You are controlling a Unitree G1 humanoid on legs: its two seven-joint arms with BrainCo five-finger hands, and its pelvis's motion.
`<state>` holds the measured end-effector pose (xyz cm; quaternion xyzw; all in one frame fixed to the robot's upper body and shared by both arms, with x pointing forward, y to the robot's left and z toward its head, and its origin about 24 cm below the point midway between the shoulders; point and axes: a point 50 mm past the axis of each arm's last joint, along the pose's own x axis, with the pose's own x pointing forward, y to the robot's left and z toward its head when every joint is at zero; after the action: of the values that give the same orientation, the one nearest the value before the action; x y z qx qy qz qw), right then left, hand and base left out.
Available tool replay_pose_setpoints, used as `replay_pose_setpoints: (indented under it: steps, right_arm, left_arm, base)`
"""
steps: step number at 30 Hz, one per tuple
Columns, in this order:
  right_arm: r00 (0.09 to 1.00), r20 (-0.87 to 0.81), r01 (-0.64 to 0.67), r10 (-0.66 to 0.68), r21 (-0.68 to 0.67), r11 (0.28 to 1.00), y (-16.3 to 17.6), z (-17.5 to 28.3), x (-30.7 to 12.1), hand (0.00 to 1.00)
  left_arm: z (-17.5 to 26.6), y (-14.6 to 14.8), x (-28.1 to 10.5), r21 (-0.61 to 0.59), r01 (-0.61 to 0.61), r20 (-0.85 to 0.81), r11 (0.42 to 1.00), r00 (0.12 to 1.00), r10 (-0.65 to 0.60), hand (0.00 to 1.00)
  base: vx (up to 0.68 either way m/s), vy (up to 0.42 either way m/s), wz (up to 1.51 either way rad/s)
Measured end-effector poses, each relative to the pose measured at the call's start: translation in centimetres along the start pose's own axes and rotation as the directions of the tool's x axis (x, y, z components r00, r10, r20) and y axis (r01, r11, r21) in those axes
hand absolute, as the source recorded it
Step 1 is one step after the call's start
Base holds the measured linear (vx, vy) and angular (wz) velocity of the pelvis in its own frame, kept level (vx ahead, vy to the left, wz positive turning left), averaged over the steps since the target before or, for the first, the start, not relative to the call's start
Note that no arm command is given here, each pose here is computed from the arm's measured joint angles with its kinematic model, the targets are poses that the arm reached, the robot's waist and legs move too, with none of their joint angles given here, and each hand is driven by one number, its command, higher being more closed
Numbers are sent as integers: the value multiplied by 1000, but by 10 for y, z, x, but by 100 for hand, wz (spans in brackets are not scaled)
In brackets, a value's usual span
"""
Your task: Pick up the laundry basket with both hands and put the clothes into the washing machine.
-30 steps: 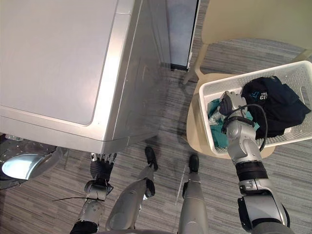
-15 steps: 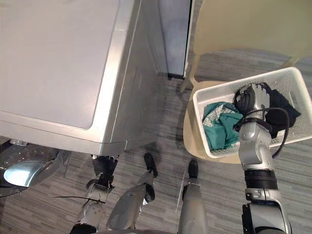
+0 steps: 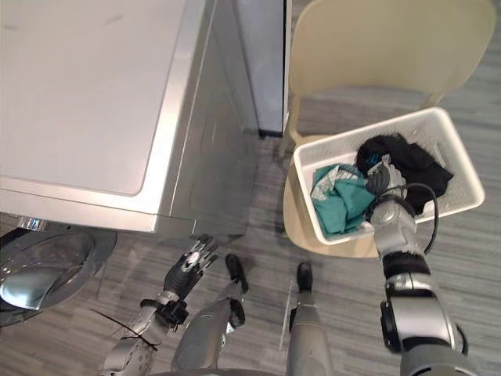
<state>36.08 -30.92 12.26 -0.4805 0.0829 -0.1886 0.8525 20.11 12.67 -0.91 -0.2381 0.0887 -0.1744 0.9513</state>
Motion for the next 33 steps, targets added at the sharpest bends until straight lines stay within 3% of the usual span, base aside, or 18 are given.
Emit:
replay_pose_setpoints:
  steps: [4, 12, 17, 20, 23, 27, 29, 33]
  right_arm:
    - [999, 19, 49, -48, -56, 997, -36, 15, 17, 0]
    - [996, 92, 23, 2, -270, 963, -36, 34, 21, 0]
    - [988, 157, 53, -6, -299, 953, -40, 53, 23, 0]
    - [973, 231, 90, -24, -278, 956, -43, 70, 20, 0]
    - [920, 379, 178, -101, -173, 969, -51, 99, 6, 0]
    - [841, 501, 226, -205, 20, 974, -53, 121, -22, 0]
    - [820, 520, 224, -239, 93, 970, -52, 127, -31, 0]
    - [832, 477, 241, -284, 150, 959, -59, 117, -31, 0]
  left_arm:
    - [6, -12, 6, -13, 67, 37, 998, 997, -66, 0]
    - [6, -22, 13, -45, 88, 61, 995, 994, -85, 0]
    - [3, -27, 16, -79, 83, 70, 993, 995, -77, 0]
    - [-1, -21, 17, -85, 43, 56, 995, 998, -38, 0]
    - [0, -9, 21, -53, -14, 49, 999, 999, 17, 0]
    - [7, 27, 14, 36, -203, 67, 979, 977, 200, 0]
    - [10, 46, 6, 54, -308, 75, 950, 950, 304, 0]
    - [5, 55, 2, 64, -367, 61, 928, 930, 363, 0]
  base:
    - [-85, 16, -1]
    - [1, 0, 1]
    - [25, -14, 4]
    - [0, 0, 0]
    - [0, 0, 0]
    - [0, 0, 0]
    - [0, 0, 0]
    - [8, -9, 12]
